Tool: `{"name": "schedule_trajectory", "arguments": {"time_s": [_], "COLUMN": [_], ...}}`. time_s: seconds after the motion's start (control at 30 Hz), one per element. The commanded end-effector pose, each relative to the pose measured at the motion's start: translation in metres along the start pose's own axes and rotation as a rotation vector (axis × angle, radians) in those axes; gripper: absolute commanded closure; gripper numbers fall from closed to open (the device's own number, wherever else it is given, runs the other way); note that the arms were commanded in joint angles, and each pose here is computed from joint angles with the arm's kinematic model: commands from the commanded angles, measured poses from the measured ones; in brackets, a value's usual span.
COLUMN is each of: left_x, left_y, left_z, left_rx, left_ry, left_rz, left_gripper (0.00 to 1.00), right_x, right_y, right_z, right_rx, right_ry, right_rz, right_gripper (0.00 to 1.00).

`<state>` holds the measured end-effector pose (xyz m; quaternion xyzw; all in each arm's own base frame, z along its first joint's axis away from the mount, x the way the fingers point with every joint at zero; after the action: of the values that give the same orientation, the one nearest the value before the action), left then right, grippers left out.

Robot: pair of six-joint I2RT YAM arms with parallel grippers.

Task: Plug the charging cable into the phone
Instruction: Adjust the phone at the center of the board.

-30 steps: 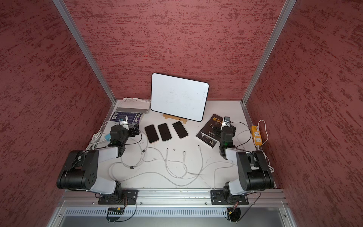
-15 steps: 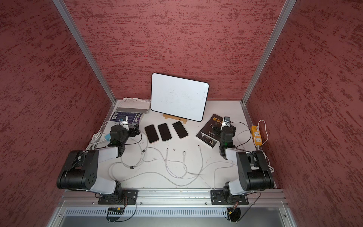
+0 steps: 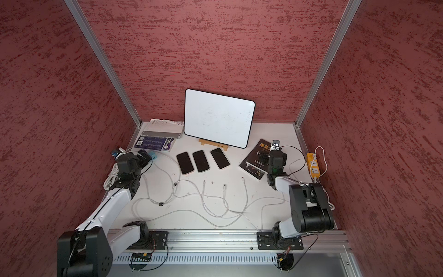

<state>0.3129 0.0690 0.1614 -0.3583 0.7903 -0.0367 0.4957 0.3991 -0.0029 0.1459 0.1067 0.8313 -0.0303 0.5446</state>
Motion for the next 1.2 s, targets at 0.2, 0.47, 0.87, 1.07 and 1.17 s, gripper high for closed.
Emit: {"name": "schedule_trajectory", "arguments": {"time_s": [0.2, 0.47, 0.87, 1.07, 1.17], "left_x": [0.062, 0.115, 0.149, 0.162, 0.167], "left_y": [-0.083, -0.143, -0.166, -0.154, -0.147], "left_z": [-0.034, -0.005, 0.038, 0.064, 0.073], "left_rx": [-0.035, -0.164, -0.223, -0.219, -0.212], "left_ry": [0.489, 0.669, 0.729, 0.763, 0.771], "left_rz": [0.147, 0.388, 0.45, 0.403, 0.379], "left_gripper": [0.0, 0.0, 0.0, 0.02, 0.02], "right_x": [-0.011, 0.018, 0.057, 0.063, 0.064], "right_y": [0.06, 0.121, 0.133, 0.139, 0.138], "right_z": [-0.076, -0.132, -0.159, -0.156, -0.155], "right_rx": [-0.2, -0.364, -0.475, -0.49, -0.485], "right_ry": [0.276, 0.384, 0.433, 0.463, 0.46], "right_rz": [0.182, 0.079, -0.028, -0.029, -0.029], "right_gripper": [0.1, 0.09, 0.08, 0.09, 0.09]}}
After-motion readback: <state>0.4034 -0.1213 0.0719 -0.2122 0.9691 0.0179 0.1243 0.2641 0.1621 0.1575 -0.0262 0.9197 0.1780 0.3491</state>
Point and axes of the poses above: each gripper's point midway between its finger pads, its own z axis out along the fingers, its own y axis along the line the jaws close on, x = y × z, the point moved 3 cm from there along -z, back along the fingers, and after that the axes turned 4 degrees about z, right-handed, at the moved point
